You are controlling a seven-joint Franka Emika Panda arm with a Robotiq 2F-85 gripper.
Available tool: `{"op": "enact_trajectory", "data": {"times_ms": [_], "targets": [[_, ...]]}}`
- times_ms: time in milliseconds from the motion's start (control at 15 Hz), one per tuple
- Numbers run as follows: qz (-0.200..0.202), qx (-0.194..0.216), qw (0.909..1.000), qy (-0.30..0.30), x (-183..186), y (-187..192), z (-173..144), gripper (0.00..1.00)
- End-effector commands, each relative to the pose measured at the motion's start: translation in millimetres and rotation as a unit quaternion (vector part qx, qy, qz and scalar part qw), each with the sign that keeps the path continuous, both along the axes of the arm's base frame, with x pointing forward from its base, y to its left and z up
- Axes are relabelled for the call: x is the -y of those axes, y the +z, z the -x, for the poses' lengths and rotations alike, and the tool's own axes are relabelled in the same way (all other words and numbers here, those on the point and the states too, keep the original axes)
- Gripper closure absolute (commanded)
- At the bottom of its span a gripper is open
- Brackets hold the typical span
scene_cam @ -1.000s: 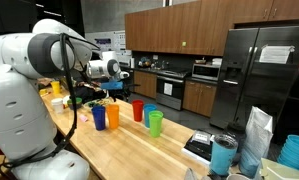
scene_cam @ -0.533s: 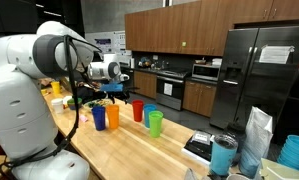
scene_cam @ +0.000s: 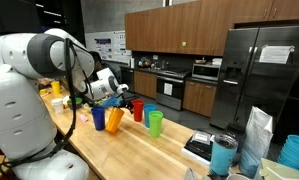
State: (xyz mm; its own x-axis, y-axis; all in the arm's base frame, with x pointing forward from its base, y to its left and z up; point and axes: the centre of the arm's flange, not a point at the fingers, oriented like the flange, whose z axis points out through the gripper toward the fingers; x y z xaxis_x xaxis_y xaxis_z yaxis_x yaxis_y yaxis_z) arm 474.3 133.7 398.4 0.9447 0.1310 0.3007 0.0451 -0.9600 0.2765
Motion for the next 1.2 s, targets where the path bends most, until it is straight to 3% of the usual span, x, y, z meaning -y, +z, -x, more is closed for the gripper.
{"op": "enact_trajectory", "data": {"times_ms": [0, 600, 1133], "targets": [[-0.001, -0.002, 1.0000, 0.001, 0, -1, 0, 0.00], [-0.002, 0.004, 1.0000, 0.003, -3, 8, -2, 0.00], [-0.059, -0.015, 0.9972, 0.043, -12, 30, 13, 0.00]]}}
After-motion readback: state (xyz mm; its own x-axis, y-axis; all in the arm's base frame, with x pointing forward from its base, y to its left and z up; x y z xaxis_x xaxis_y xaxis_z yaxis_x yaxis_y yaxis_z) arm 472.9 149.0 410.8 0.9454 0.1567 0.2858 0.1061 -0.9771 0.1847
